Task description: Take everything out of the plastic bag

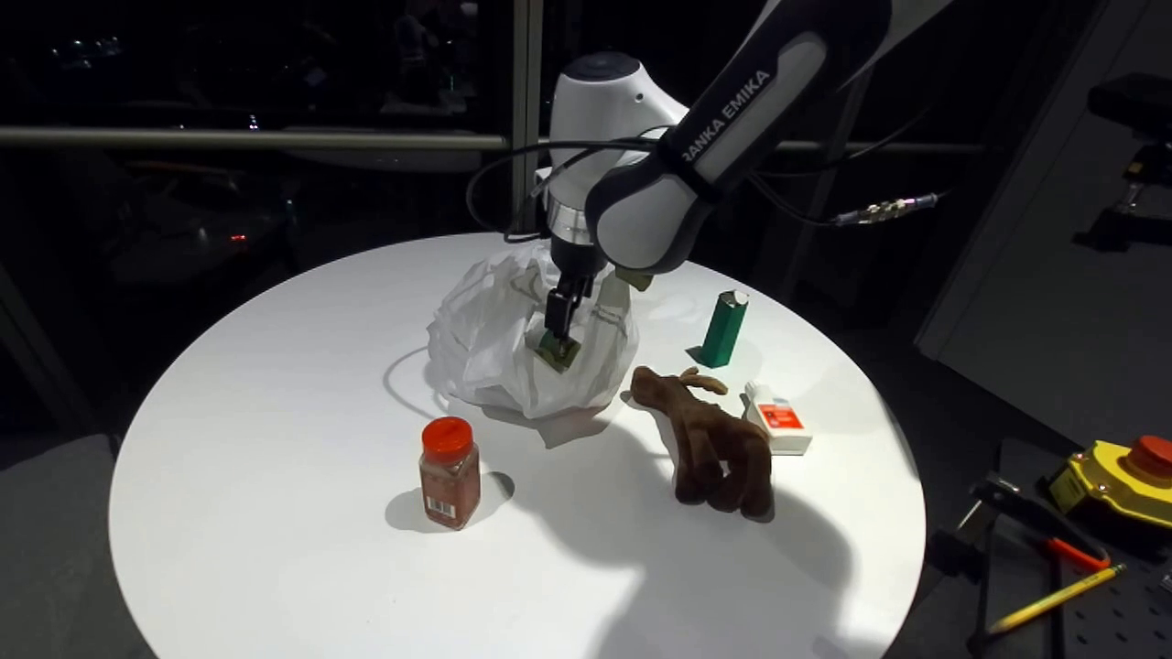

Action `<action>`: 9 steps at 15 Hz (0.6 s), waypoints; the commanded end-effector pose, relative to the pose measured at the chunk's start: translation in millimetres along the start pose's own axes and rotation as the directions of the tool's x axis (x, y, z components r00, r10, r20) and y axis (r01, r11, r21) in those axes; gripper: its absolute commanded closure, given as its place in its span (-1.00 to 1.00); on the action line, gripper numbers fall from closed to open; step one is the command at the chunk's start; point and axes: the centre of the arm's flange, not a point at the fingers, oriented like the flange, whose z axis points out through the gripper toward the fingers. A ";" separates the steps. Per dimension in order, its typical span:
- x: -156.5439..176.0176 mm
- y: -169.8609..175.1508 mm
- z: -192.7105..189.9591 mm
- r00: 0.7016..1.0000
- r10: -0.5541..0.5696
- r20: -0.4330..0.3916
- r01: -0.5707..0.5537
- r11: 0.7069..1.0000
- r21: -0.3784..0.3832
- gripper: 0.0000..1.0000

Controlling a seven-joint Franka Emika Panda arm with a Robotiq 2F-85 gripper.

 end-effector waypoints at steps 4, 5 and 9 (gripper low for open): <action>7.5 14.4 14.2 0.999 0.024 0.026 -0.026 0.995 0.096 -1.00; 8.1 13.8 16.7 0.999 0.024 0.025 -0.026 0.994 0.110 -1.00; 14.8 6.2 24.3 1.000 0.017 0.016 -0.019 0.988 0.150 -1.00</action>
